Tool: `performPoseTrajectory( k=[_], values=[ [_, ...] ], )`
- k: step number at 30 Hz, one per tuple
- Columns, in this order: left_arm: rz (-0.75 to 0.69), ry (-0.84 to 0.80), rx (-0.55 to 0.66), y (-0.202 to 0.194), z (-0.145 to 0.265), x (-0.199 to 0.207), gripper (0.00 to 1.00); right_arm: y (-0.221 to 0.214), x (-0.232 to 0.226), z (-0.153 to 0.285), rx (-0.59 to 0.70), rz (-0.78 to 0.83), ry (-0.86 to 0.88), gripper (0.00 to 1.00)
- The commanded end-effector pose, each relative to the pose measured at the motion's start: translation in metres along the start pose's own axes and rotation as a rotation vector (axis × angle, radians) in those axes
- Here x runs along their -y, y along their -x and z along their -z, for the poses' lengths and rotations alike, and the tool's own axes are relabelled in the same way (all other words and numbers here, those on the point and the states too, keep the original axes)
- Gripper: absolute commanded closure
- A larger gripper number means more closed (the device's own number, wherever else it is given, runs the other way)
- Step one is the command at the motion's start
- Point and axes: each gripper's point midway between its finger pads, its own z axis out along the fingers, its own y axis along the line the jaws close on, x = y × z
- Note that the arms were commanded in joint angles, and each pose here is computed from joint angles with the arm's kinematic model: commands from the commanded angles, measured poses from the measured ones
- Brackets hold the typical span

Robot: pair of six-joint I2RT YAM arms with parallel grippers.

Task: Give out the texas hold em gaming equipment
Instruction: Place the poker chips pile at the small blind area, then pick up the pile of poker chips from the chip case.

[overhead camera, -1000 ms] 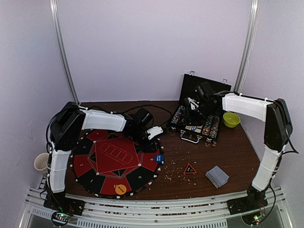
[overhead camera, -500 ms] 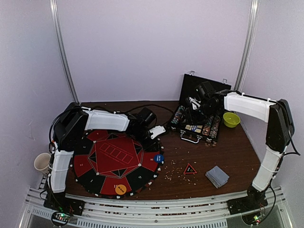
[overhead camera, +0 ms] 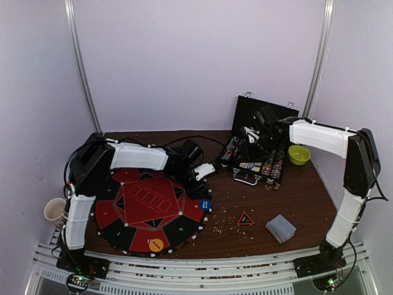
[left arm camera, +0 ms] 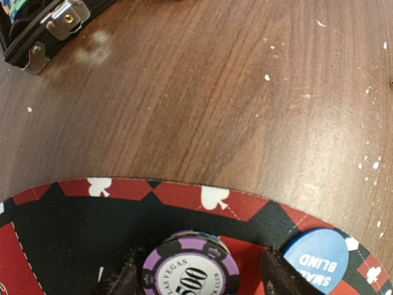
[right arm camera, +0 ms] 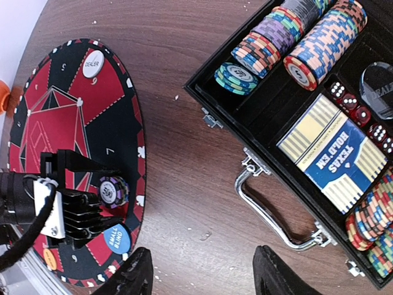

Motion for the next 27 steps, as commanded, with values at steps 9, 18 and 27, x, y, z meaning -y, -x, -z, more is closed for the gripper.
performPoseTrajectory(
  k=[9,18,27],
  values=[
    [-0.016,0.037,0.223,0.075,0.089,-0.005,0.24,0.057,0.029,0.002,0.038,0.294,-0.199,0.43],
    [0.048,0.047,0.312,0.078,0.143,-0.028,0.2,0.082,0.012,-0.047,0.01,0.511,-0.096,0.38],
    [0.16,0.08,0.344,0.048,0.167,-0.069,0.08,0.088,0.032,-0.103,-0.039,0.568,-0.14,0.34]
  ],
)
